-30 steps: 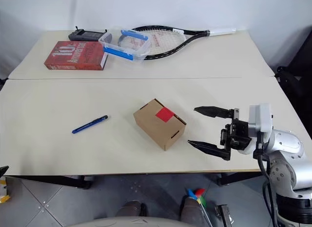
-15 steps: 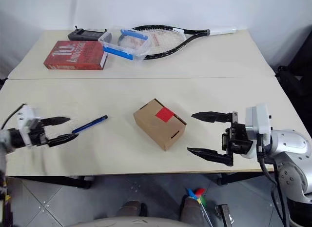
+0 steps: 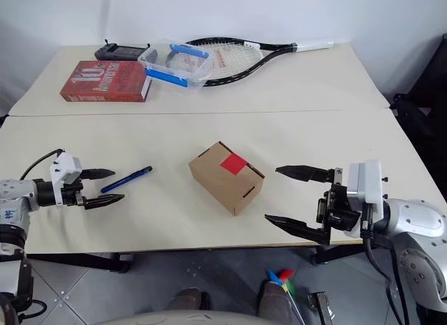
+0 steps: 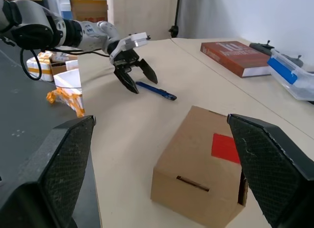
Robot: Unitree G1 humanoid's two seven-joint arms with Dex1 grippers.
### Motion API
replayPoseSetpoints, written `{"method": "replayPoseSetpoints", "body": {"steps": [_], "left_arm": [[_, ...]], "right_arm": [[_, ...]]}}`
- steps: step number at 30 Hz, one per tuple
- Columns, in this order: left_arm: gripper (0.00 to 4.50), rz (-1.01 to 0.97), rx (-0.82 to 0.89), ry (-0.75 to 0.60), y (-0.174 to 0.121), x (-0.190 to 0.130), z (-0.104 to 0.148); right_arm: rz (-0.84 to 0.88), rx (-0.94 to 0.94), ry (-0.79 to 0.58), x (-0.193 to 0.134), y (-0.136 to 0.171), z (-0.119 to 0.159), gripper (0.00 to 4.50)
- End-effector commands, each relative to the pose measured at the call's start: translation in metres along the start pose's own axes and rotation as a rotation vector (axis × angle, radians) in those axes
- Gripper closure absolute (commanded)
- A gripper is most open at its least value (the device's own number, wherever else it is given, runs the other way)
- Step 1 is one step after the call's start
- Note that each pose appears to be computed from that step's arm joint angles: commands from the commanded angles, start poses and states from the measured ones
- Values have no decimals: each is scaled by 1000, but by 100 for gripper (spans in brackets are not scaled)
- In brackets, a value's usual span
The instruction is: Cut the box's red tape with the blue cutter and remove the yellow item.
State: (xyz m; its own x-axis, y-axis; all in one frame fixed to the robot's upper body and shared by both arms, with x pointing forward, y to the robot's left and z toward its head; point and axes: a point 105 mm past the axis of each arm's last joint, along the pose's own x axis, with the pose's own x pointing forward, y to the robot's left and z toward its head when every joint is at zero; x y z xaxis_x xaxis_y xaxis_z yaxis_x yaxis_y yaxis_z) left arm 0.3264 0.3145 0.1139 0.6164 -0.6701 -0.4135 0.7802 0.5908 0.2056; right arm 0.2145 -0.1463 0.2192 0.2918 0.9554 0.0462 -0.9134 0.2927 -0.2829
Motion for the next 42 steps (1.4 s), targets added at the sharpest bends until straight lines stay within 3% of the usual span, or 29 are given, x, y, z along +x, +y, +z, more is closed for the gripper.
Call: {"method": "replayPoseSetpoints", "body": {"steps": [1,11,12,18,22,24,27,31,33,36,40,42], "left_arm": [[122,5,-72,94,-11,1,-33],[398,0,-87,113,-18,4,-44],[409,-6,-85,116,-20,5,-45],[409,-5,-58,86,-21,10,-40],[409,-17,42,-11,-21,15,-13],[409,-67,140,-86,-29,17,13],[409,-168,283,-118,-56,18,42],[409,-336,468,-57,-110,25,57],[409,-343,462,-59,-124,35,64],[409,-355,424,-60,-152,63,73],[409,-393,445,-38,-182,89,78],[409,-413,462,-35,-194,99,81]], "right_arm": [[-7,-52,-31,1,2,10,0],[-6,-59,-36,4,-1,10,0],[-3,-59,-38,4,-1,10,0],[11,-62,-43,7,-3,9,0],[19,-64,-48,7,-3,10,0],[37,-62,-49,8,-2,13,0],[87,-41,-38,10,4,16,0],[162,25,-6,20,20,15,0],[178,70,33,23,26,8,0],[149,192,216,25,33,-20,0],[158,232,299,28,40,-38,0],[144,254,331,30,39,-46,39]]}}
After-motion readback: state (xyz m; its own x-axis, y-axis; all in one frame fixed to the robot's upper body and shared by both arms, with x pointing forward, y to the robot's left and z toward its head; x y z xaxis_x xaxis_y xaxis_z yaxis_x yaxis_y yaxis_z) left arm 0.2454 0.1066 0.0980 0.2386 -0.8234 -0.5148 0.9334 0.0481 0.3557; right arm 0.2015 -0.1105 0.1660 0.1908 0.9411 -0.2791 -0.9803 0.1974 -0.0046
